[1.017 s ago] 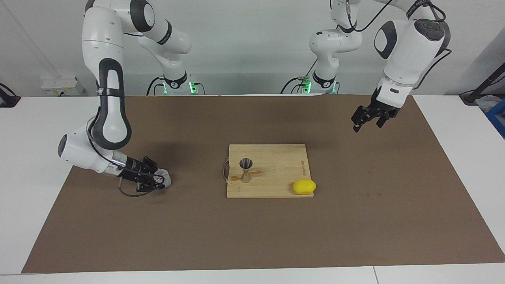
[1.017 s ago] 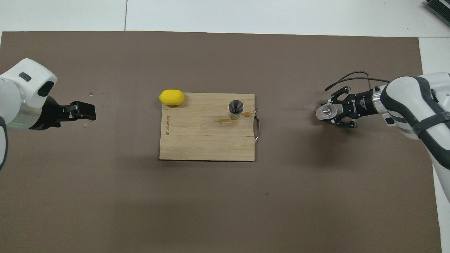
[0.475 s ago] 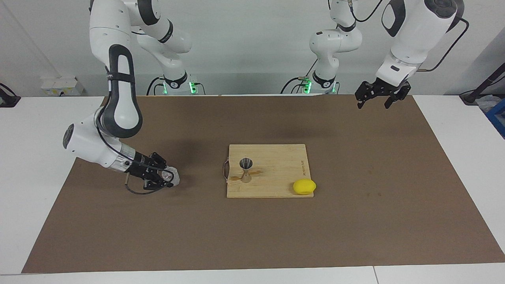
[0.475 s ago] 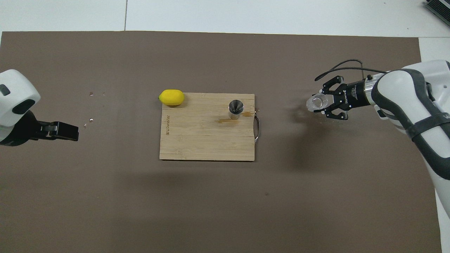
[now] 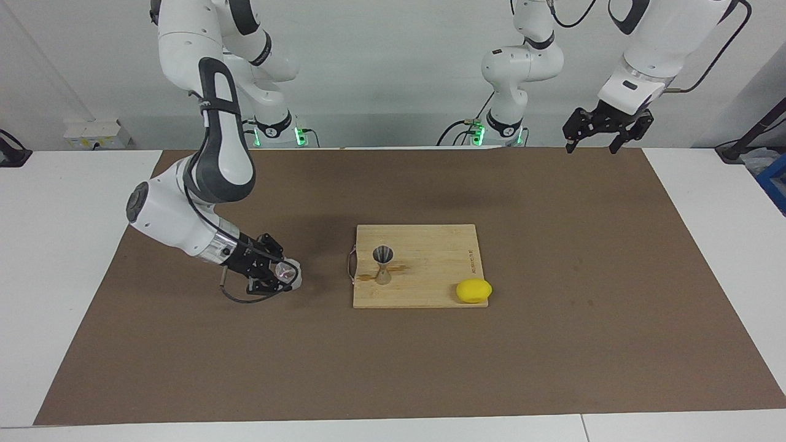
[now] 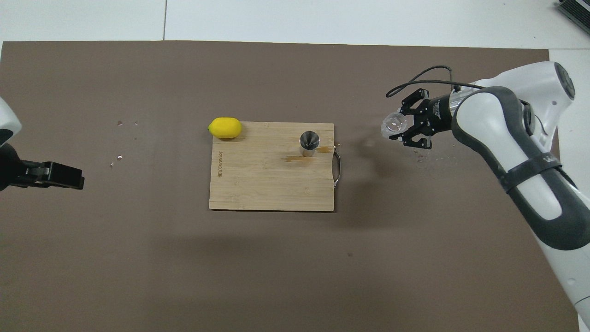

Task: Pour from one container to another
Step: 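Lift the glass cup and carry it above the metal cup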

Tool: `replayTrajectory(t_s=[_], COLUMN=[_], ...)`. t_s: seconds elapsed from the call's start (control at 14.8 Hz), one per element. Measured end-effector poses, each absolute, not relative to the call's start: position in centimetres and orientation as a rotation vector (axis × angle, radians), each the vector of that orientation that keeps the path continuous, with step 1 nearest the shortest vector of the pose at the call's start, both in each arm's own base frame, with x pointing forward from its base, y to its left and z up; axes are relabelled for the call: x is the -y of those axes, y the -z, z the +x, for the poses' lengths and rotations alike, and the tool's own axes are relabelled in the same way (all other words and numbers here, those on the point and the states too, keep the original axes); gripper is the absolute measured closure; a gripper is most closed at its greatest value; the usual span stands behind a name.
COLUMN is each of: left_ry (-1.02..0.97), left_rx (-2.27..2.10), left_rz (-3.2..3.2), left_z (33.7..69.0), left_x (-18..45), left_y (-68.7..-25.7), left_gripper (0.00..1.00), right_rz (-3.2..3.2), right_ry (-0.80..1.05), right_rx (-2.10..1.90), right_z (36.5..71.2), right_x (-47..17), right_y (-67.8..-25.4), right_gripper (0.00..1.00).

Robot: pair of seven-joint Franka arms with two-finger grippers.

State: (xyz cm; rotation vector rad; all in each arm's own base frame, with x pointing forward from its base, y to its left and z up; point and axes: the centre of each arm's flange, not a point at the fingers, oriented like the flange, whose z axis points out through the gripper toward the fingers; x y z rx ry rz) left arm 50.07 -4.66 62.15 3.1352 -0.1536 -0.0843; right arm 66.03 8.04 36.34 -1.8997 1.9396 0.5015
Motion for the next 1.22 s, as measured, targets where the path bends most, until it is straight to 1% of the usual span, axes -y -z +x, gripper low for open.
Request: replayTrajectory(t_s=[0.34,0.61,0.88,1.22], left_ry=[0.086,0.086,0.087,0.086], left_rx=[0.159,0.15,0.152,0.158], left_rz=[3.133,3.123,3.125,3.125], left_z=[50.1,50.1,50.1,50.1], left_x=[4.7,4.0,4.0,4.3], left_y=[-62.2,-62.2,-62.2,-62.2], left_gripper=[0.0,0.0,0.0,0.0], right_rz=[-1.951,-1.97,-2.037,-2.225], right_ry=[-0.399,-0.332,-0.192,0.02], right_rx=[-2.036,-2.089,-2.113,-2.008], right_z=[66.1,65.7,65.0,63.7], right_x=[-14.8,-19.7,-24.5,-28.7], right_y=[-39.0,-40.2,-41.0,-41.6], right_gripper=[0.5,0.5,0.5,0.5])
